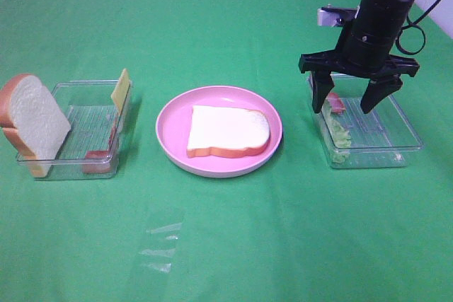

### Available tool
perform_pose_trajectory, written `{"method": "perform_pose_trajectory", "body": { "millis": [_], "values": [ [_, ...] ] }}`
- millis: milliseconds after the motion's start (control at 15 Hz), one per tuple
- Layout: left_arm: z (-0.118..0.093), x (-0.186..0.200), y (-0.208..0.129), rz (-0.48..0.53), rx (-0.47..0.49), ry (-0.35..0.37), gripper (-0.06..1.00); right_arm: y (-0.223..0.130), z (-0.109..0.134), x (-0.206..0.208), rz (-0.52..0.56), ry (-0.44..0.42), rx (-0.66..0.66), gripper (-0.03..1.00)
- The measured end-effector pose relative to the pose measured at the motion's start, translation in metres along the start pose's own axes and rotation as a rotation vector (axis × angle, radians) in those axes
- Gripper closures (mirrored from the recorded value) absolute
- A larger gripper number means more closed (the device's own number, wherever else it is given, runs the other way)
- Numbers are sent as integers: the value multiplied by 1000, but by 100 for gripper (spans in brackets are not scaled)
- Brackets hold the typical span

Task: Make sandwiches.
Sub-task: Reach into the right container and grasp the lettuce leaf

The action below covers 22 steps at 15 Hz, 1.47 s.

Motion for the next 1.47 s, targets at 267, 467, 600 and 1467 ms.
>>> {"method": "perform_pose_trajectory", "body": {
  "millis": [267, 467, 600, 1467],
  "values": [
    [0, 0, 0, 0, -1, 2, -4, 1, 4, -16, 37, 25, -13, 20],
    [0, 0, 0, 1, -2, 3, -4, 1, 4, -15, 39, 32, -16, 25],
    [0, 0, 0, 1, -2, 3, -4, 1, 5, -15, 39, 34, -17, 43],
    [1, 0, 0, 1, -3, 5, -4, -1, 4, -15, 58, 31, -28, 74]
  ]
}}
Point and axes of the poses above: a point on each arm's last joint axis where the gripper is mounted, x pointing back along that axis away from the gripper, z along the wrist's bending axis when the last joint is at zero, y = z × x, the point moved 1 cm from there along -x, pointing out along that axis toward the gripper, and after that the axes turned 13 degrees about -x, right-handed, at the moved point
